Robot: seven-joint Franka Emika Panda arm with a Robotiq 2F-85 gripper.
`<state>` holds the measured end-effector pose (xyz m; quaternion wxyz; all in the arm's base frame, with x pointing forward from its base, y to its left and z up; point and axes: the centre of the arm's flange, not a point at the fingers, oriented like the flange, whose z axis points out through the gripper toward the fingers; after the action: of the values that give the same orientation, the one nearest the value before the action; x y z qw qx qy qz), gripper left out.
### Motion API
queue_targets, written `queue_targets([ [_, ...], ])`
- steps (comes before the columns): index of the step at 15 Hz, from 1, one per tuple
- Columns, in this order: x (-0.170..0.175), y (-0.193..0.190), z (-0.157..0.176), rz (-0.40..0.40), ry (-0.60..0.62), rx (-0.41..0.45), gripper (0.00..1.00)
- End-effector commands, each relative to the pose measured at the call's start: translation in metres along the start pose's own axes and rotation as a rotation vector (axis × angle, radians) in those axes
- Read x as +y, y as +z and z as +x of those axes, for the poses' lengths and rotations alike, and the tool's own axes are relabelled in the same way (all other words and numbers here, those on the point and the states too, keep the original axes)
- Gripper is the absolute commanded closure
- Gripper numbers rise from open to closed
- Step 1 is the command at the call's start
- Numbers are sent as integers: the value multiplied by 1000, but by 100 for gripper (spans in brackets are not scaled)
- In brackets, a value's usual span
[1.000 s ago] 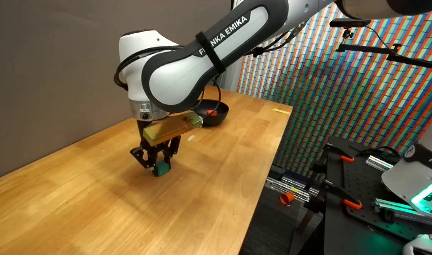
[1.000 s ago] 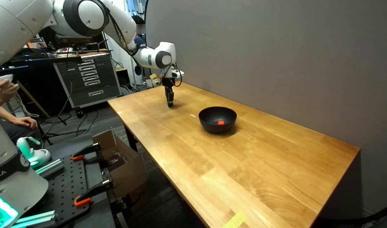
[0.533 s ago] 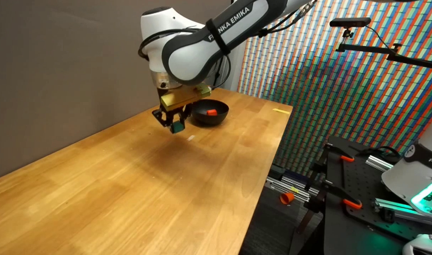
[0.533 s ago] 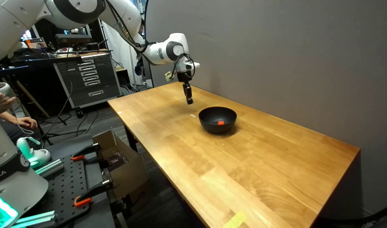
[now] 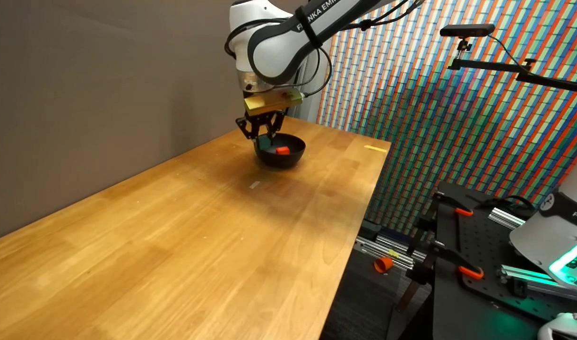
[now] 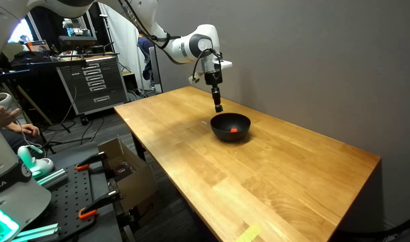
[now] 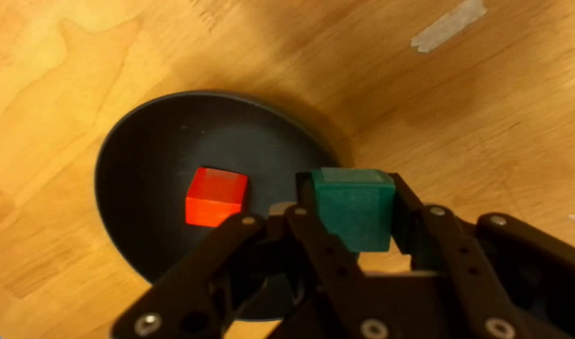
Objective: Put the orange and green blocks one at a time into the bowl
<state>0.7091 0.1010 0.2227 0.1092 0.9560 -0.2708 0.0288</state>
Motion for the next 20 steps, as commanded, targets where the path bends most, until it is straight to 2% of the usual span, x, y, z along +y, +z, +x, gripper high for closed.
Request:
queue_targets([
  [1, 33, -16, 17, 17, 54, 28, 86],
  [2, 38, -19, 24, 28, 67, 29, 80],
  [3, 42, -21, 28, 35, 73, 24, 36],
  [5, 49, -21, 26, 56, 70, -1, 29],
  [8, 50, -23, -3, 121, 21, -87, 4],
  [9, 50, -27, -20, 156, 3, -122, 0],
  [11, 50, -44, -68, 236, -43, -183, 0],
  [14, 44, -71, -114, 329, -165, -235, 0],
  [19, 64, -122, -188, 421, -427, -295, 0],
  [20, 24, -97, -155, 374, -346, -276, 0],
])
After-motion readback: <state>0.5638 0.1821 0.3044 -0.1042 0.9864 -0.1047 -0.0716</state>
